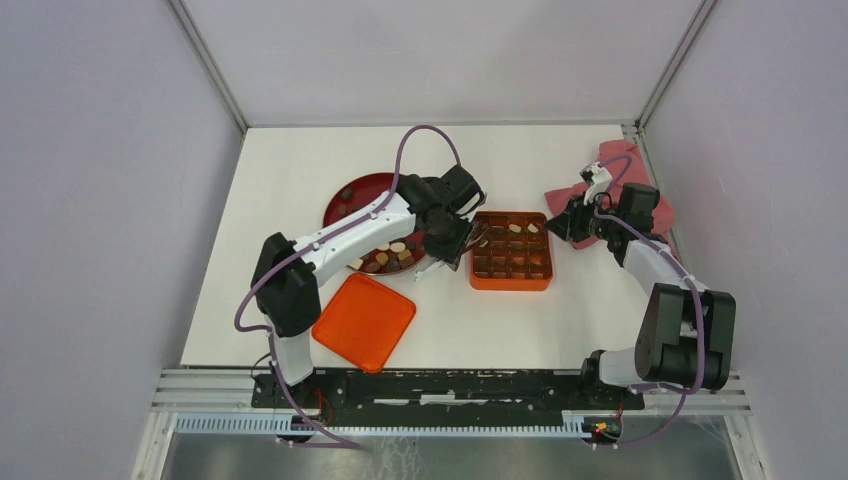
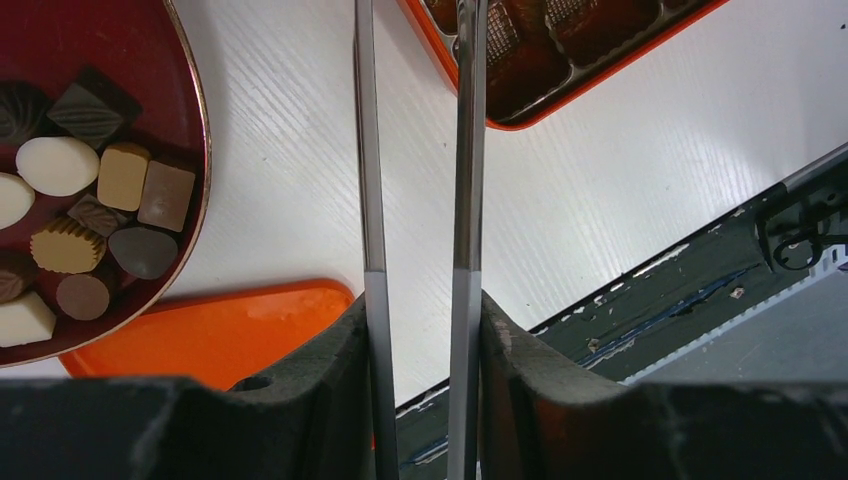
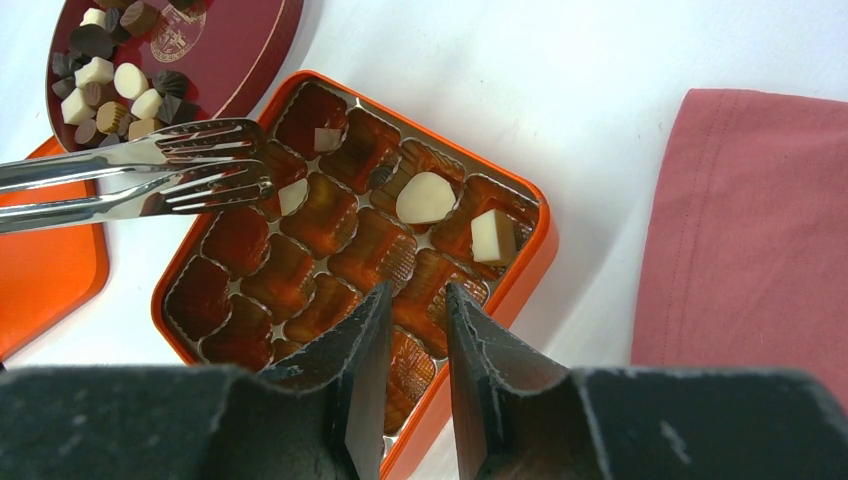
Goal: Pack the chocolate
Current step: Place the fake chocolate in the packing box, then pick up the fake chocolate from the plate.
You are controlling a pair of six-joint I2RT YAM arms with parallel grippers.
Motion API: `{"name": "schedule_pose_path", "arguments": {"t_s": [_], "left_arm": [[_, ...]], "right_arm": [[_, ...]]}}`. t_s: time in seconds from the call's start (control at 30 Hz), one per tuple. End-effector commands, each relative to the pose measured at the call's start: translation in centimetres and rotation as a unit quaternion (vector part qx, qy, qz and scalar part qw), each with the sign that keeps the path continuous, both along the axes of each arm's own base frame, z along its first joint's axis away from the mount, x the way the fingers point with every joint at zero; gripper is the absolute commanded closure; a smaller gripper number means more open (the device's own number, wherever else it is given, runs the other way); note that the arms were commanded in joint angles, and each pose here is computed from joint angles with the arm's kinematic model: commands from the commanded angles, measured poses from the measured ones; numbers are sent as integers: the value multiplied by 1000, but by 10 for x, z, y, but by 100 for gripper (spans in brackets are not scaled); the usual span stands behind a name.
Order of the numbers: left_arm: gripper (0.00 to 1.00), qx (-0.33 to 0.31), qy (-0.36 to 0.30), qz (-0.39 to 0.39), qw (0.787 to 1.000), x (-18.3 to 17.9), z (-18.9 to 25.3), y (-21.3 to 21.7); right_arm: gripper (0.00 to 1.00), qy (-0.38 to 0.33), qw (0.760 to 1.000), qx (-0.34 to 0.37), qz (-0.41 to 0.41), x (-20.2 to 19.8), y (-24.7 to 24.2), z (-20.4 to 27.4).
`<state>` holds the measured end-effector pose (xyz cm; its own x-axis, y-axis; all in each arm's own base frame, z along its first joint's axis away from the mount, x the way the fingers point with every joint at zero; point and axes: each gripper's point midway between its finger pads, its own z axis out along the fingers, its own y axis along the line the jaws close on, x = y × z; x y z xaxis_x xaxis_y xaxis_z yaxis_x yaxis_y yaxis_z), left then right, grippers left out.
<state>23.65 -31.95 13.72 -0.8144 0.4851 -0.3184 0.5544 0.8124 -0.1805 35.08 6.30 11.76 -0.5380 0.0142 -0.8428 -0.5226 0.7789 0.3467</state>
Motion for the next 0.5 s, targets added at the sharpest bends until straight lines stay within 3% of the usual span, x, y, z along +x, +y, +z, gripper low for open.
{"name": "schedule_pose_path", "arguments": {"t_s": [0.0, 0.27, 0.47], "left_arm": [[62, -36, -29, 19, 999, 9, 28, -12], [67, -122, -47, 57, 990, 14, 68, -6], [66, -123, -58, 124, 983, 34, 73, 55]], "right_arm": [[68, -30, 1000, -4, 4, 5, 1, 13], [68, -34, 999, -6, 5, 7, 0, 17], [68, -40, 999, -5, 9, 7, 1, 21]]}}
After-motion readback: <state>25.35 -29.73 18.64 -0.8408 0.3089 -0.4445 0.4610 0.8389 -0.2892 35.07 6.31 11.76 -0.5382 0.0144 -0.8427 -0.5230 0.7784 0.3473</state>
